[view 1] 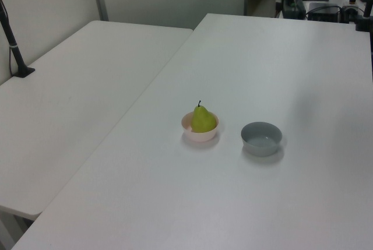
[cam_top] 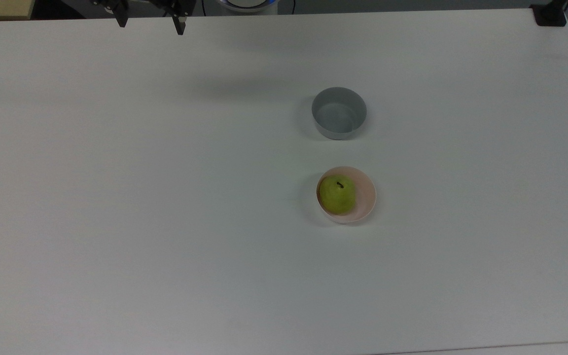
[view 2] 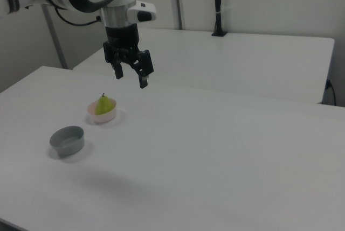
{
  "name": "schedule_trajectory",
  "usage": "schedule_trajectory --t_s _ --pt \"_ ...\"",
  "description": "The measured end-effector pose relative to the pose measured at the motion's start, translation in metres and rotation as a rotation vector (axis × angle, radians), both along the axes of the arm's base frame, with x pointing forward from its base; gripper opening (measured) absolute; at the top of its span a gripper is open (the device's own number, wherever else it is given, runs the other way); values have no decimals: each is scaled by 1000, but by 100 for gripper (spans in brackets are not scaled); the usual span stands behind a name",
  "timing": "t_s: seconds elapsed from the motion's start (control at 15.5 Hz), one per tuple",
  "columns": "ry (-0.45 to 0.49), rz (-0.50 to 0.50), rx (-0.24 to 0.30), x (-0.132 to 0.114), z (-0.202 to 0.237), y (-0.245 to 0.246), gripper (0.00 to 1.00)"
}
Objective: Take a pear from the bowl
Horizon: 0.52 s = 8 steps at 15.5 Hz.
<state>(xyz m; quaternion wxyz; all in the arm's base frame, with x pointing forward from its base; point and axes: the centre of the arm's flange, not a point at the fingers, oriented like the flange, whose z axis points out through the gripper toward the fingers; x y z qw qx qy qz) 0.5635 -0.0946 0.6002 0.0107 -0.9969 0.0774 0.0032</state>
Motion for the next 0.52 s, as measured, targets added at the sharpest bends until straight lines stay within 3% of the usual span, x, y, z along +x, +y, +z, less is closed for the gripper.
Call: schedule_trajectory --t_s 0.52 --pt "8 0 2 -1 -4 0 100"
